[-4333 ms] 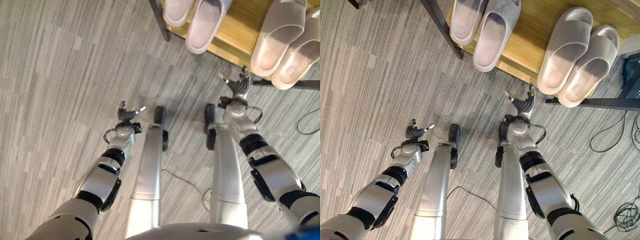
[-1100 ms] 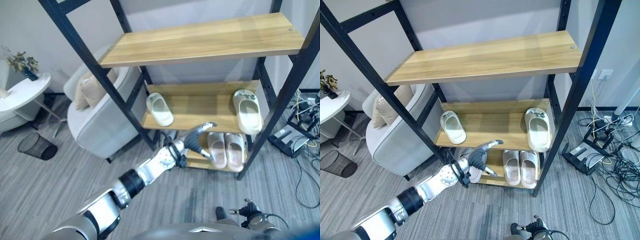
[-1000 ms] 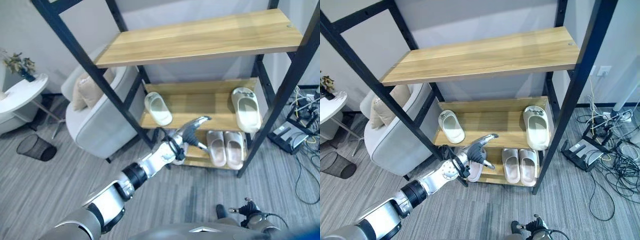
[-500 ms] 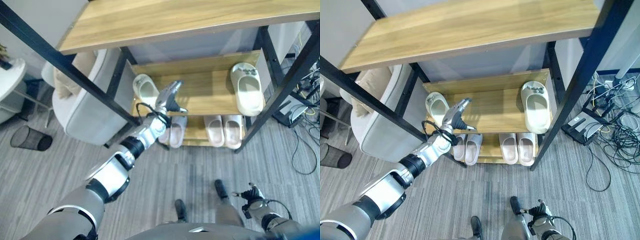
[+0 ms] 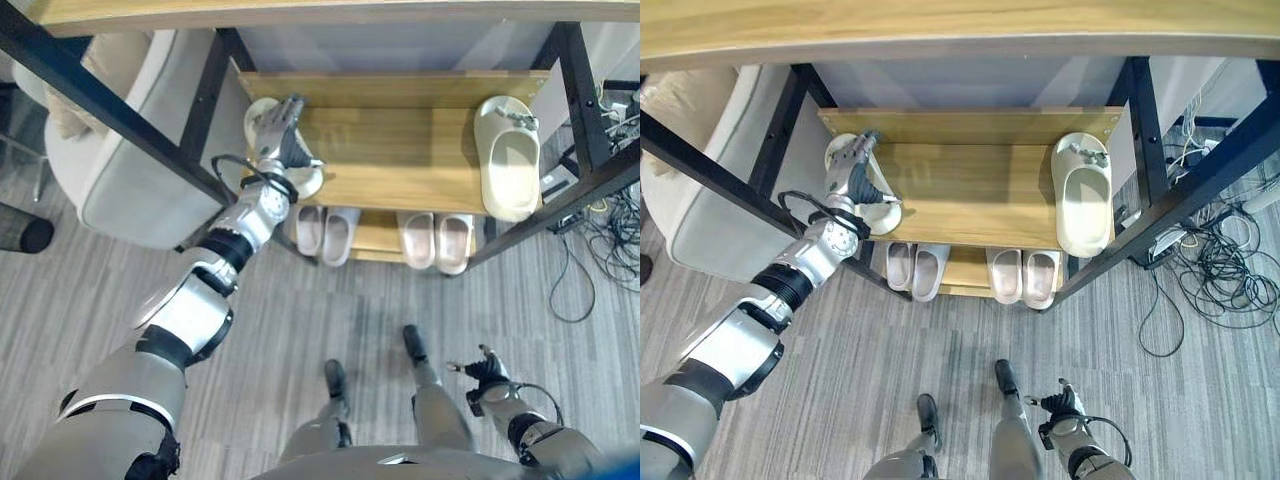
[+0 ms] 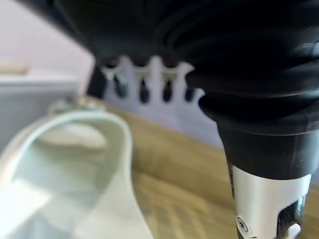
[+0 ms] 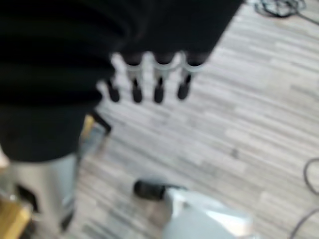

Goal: Arrange the slippers neatly on the shoe rack.

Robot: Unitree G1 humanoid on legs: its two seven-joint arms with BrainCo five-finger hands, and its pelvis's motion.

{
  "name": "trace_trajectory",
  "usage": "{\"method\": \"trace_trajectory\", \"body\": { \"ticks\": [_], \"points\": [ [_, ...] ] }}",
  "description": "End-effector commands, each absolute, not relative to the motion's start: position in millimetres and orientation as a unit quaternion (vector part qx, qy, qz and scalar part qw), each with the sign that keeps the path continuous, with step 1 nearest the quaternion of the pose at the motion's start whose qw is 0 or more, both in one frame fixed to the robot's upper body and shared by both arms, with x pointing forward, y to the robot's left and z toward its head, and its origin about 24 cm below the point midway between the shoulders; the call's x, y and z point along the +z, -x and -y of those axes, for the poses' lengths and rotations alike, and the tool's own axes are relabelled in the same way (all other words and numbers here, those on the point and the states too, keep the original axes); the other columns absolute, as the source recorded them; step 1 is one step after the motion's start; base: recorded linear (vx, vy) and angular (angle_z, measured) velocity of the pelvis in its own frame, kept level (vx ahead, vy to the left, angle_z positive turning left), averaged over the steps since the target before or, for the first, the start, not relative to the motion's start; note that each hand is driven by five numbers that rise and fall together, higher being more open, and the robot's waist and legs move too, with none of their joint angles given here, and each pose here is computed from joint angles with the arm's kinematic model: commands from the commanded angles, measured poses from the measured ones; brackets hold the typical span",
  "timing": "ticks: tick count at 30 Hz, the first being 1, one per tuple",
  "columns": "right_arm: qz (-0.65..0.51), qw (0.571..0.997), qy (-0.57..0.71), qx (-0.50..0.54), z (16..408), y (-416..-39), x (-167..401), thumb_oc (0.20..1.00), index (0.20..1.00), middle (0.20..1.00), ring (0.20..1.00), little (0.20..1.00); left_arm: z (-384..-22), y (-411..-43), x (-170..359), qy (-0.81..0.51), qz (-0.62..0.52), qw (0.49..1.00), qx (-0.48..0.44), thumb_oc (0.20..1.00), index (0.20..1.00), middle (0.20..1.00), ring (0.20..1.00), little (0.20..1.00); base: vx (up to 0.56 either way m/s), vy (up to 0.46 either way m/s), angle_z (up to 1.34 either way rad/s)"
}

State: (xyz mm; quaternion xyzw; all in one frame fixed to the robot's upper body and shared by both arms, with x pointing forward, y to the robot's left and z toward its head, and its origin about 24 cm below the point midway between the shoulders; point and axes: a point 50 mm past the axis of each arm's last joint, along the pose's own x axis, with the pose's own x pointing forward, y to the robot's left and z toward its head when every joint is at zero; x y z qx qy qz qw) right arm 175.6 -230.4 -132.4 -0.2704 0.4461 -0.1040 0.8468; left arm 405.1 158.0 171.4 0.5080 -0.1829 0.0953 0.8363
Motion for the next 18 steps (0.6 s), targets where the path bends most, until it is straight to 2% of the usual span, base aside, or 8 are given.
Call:
{"method": "trace_trajectory", "body": {
  "ticks": [1, 4, 18],
  "points": [
    [-0.439, 0.848, 0.276, -0.109, 230.5, -180.9, -130.0, 1.0, 1.0, 1.0, 1.0, 1.0, -176.5, -411.8, 207.4, -0.491, 0.204, 0.83, 0.166, 1.0, 1.0, 1.0, 1.0, 1.0, 0.0, 0.0, 0.0],
    [-0.427, 0.854, 0.276, -0.109, 225.3, -188.7, -127.2, 1.0, 1.0, 1.0, 1.0, 1.0, -171.8, -413.4, 211.1, -0.484, 0.204, 0.833, 0.171, 1.0, 1.0, 1.0, 1.0, 1.0, 0.01, -0.005, 0.0],
    [-0.421, 0.86, 0.267, -0.112, 222.8, -191.9, -126.0, 1.0, 1.0, 1.0, 1.0, 1.0, -199.7, -417.5, 235.6, -0.501, 0.179, 0.815, 0.228, 1.0, 1.0, 1.0, 1.0, 1.0, 0.0, -0.001, 0.0]
  ]
}}
